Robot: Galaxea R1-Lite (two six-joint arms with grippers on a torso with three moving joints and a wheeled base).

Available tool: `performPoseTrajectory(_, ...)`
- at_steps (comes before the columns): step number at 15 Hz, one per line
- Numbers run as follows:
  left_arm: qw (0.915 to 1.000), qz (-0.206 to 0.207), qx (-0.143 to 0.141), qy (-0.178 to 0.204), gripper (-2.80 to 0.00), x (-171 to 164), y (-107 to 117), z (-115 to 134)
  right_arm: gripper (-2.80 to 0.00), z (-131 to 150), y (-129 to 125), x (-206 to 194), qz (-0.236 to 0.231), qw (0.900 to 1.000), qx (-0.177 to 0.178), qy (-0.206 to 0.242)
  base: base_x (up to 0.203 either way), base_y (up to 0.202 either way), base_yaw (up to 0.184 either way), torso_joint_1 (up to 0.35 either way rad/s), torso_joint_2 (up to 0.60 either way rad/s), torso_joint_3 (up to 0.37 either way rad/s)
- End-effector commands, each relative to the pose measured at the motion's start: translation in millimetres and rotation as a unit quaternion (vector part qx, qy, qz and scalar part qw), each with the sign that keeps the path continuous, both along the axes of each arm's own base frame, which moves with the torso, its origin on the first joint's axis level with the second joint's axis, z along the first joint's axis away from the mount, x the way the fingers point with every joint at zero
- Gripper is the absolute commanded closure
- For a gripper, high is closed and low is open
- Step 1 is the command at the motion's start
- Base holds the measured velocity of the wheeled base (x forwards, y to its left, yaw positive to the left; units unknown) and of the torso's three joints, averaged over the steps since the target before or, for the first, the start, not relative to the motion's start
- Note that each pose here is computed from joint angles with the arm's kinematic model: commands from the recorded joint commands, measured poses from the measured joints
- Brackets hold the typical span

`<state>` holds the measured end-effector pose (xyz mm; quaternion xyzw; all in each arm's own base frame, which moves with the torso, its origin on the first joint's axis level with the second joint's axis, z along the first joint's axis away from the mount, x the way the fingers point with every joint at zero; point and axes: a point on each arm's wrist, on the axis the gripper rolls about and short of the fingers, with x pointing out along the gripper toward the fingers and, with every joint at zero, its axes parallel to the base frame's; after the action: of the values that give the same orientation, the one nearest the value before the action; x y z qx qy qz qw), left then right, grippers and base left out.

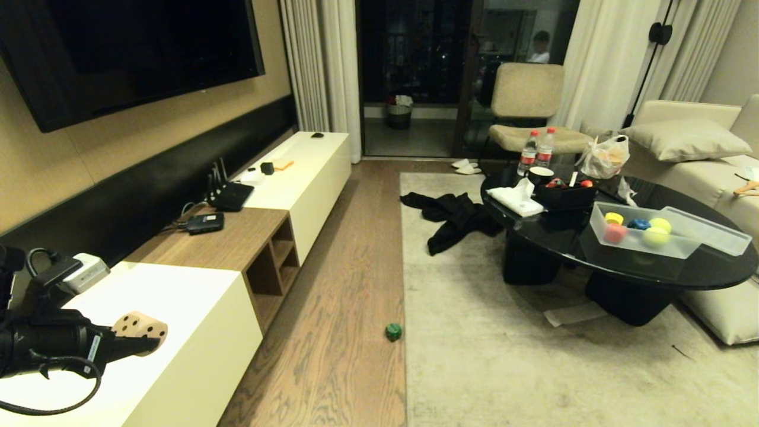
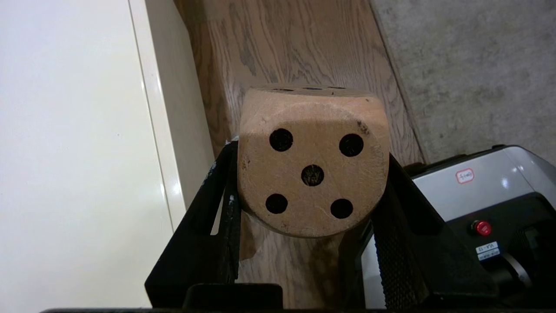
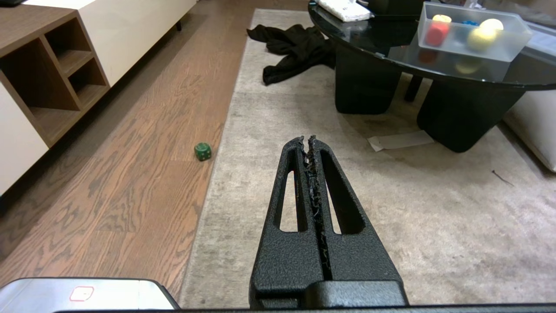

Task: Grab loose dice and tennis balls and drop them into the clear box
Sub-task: Put the toys in the box

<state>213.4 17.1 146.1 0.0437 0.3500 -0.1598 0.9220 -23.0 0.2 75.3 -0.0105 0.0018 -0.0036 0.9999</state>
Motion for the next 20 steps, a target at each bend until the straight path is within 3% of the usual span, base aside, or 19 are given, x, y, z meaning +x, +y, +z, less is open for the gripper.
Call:
performPoseTrajectory(1, 1.0, -0.003, -0.002, -0.006, 0.0, -7.0, -1.8, -0.7, 0.0, 0.0, 0.0, 0.1, 0.001, 1.0, 0.0, 0.0, 0.0, 0.0, 0.0, 0.0, 0.0, 0.0)
performPoseTrajectory(8, 0.9976, 0.025, -0.034, -0.055, 0.0, -28.8, -5.9, 4.3, 0.0, 0.0, 0.0, 0.1, 0.001, 1.0, 0.0, 0.0, 0.0, 0.0, 0.0, 0.0, 0.0, 0.0)
performPoseTrajectory(13, 0.9944, 0.015, -0.043, -0.096, 0.0, -59.2, -15.9, 10.4, 0.0, 0.0, 0.0, 0.1, 0.0, 1.0, -0.001, 0.0, 0.0, 0.0, 0.0, 0.0, 0.0, 0.0)
performPoseTrajectory(16, 0.9901, 0.03, -0.059, -0.124, 0.0, -88.0, -21.7, 12.8, 0.0, 0.0, 0.0, 0.1, 0.001, 1.0, -0.001, 0.0, 0.0, 0.0, 0.0, 0.0, 0.0, 0.0)
performPoseTrajectory(20, 0.9783, 0.056, -0.065, -0.189, 0.0, -131.1, -22.0, 13.0, 0.0, 0.0, 0.0, 0.1, 0.001, 1.0, 0.0, 0.0, 0.0, 0.0, 0.0, 0.0, 0.0, 0.0)
